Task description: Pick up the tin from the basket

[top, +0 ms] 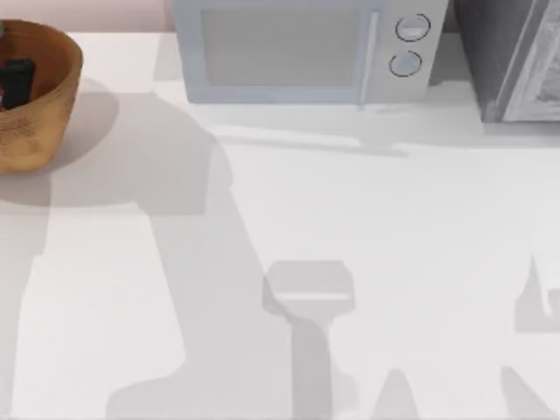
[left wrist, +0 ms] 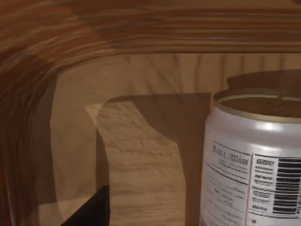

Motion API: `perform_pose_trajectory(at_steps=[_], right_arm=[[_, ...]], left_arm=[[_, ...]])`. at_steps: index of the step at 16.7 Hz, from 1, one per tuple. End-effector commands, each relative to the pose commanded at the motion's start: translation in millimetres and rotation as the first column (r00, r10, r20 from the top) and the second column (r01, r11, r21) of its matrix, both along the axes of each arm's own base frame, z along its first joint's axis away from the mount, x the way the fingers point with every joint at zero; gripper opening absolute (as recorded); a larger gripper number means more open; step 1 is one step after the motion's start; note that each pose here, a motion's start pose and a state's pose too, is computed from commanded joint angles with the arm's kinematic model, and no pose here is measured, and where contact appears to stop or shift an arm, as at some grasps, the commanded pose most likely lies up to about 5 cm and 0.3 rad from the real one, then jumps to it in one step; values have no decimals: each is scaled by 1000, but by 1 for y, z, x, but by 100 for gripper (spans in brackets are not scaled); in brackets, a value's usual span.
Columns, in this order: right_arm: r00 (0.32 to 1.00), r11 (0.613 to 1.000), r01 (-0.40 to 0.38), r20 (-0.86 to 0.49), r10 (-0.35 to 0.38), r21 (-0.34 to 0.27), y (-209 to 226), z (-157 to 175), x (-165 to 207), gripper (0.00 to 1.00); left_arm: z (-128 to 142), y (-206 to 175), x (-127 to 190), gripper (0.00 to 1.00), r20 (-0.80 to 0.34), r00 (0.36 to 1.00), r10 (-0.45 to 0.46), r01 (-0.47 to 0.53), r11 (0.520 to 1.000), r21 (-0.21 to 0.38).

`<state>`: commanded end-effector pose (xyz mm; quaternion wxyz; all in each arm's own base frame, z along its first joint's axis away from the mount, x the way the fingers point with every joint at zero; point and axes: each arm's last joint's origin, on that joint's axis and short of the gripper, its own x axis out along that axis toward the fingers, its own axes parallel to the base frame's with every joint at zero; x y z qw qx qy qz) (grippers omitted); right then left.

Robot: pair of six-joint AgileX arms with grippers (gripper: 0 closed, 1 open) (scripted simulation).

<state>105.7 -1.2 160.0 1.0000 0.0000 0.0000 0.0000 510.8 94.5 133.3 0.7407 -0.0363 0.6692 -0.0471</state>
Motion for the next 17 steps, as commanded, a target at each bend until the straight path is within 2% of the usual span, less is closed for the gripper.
perform_pose_trajectory(at_steps=[12,17], right_arm=[[1000,1000,0,0,0,0,0,0,0,100],[1000,1000,0,0,0,0,0,0,0,100]], left_arm=[[0,0,0,2,0,1000,0,0,1000,0],[0,0,0,0,0,1000,0,0,1000,0]])
